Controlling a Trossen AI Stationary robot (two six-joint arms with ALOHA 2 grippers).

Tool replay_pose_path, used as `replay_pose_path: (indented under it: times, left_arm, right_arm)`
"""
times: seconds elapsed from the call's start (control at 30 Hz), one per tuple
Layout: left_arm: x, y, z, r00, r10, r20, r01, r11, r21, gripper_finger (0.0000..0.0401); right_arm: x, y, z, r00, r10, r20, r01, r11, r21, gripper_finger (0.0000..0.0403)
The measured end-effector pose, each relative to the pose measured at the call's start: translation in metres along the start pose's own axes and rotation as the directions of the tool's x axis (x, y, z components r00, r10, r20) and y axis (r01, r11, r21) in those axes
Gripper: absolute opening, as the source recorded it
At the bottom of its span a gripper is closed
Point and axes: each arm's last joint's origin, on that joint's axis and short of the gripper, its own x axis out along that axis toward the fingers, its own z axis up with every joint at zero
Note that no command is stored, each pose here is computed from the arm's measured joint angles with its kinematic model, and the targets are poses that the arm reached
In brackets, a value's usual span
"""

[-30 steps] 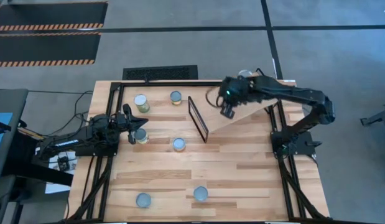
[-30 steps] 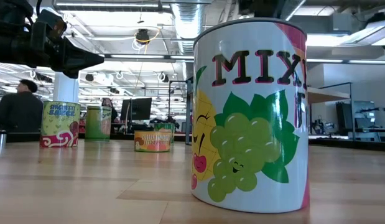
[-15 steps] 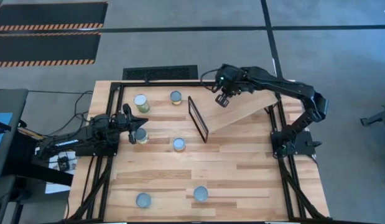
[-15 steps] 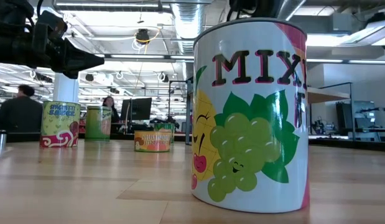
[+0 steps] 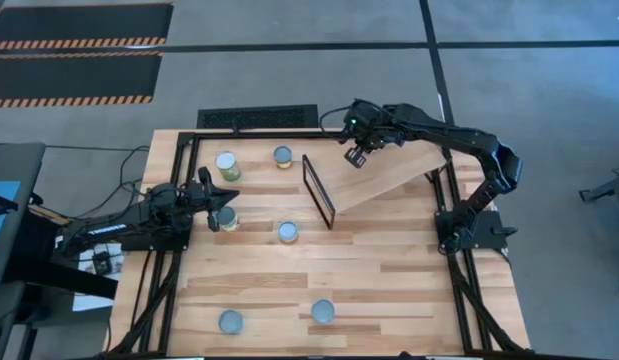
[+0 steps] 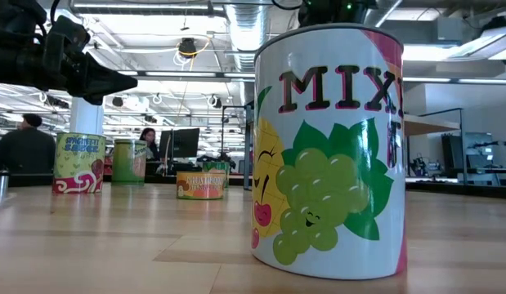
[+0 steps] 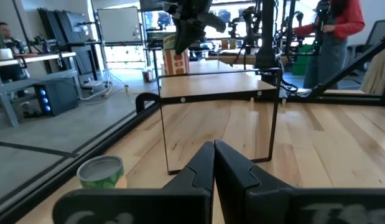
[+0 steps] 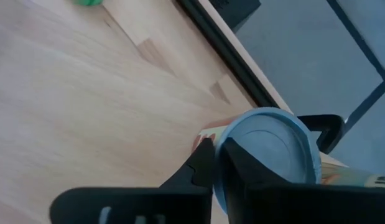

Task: Pick and place cans onto a shelf
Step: Put the canned diced tomatoes on the shelf, then put the canned spaghetti sauce on the shelf

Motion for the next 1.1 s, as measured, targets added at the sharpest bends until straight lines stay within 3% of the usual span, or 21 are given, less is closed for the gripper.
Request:
replay_pose_path:
  times: [0.47,0.63,0.77,0.97,1.1]
  left_arm:
    - [0.0,0.0,0.0,1.0,0.0,0.0,0.0,1.0,0.0,0.0]
    - [0.0,0.0,0.0,1.0,-0.001,0.0,0.001,1.0,0.0,0.0]
    - [0.0,0.0,0.0,1.0,0.0,0.0,0.0,1.0,0.0,0.0]
    - [0.0,0.0,0.0,1.0,-0.001,0.0,0.001,1.0,0.001,0.0]
    - [0.0,0.0,0.0,1.0,-0.004,0.0,0.004,1.0,0.0,0.0]
  right_arm:
    - [-0.001,-0.002,0.0,0.998,-0.055,0.011,0.055,0.998,0.001,0.0089]
    - [-0.02,0.005,0.005,0.995,-0.081,0.063,0.084,0.996,-0.035,0.0097]
    - [-0.049,0.015,0.007,0.986,-0.063,0.157,0.076,0.994,-0.081,0.0083]
    - [-0.089,0.044,-0.014,0.963,0.05,0.266,0.004,0.98,-0.2,0.0014]
    - [-0.093,0.06,-0.038,0.925,0.135,0.355,-0.047,0.968,-0.247,0.0014]
